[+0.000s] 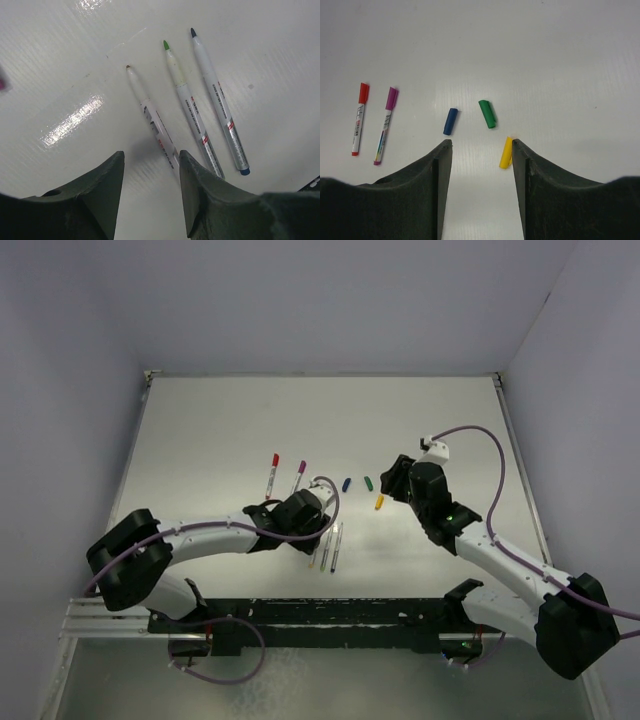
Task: Insert the pens into the pen caps
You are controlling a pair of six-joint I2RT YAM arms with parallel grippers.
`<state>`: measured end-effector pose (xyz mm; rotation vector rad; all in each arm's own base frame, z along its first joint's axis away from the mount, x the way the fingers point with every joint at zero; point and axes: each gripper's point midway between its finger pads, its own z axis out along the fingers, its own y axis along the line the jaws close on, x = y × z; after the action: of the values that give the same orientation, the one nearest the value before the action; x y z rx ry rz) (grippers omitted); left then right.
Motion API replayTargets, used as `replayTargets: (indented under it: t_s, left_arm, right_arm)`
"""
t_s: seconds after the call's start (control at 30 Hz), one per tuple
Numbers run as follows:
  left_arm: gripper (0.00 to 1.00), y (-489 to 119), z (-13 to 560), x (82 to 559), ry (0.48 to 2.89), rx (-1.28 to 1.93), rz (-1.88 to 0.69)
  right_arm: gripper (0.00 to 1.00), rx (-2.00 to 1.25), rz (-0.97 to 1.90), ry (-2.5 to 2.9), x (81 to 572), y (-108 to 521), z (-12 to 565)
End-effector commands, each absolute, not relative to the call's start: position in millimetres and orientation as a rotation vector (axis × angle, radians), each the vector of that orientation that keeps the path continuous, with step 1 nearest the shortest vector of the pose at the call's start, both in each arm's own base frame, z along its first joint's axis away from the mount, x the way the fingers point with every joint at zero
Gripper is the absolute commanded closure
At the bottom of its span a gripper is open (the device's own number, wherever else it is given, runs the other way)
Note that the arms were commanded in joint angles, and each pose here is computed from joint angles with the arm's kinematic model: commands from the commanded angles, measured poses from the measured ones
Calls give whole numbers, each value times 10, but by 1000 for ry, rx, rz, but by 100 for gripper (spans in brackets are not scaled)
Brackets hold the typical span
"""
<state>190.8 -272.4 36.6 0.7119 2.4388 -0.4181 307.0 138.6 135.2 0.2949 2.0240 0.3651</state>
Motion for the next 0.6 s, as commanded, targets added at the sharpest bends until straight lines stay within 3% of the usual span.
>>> replayTargets:
  t_s: [0.0,0.3,0.57]
  left_arm:
    - [49,-2918,496,2035,2386,666,-449]
    - [49,-2889,386,2010,2410,682,-388]
    - [50,-2658,191,1928,2486,719,-180]
  right_arm:
    - [47,306,412,1971,3134,1429,1470]
    - [47,295,421,1962,3129,1439,1488]
    - [47,295,445,1951,3133,1469,1519]
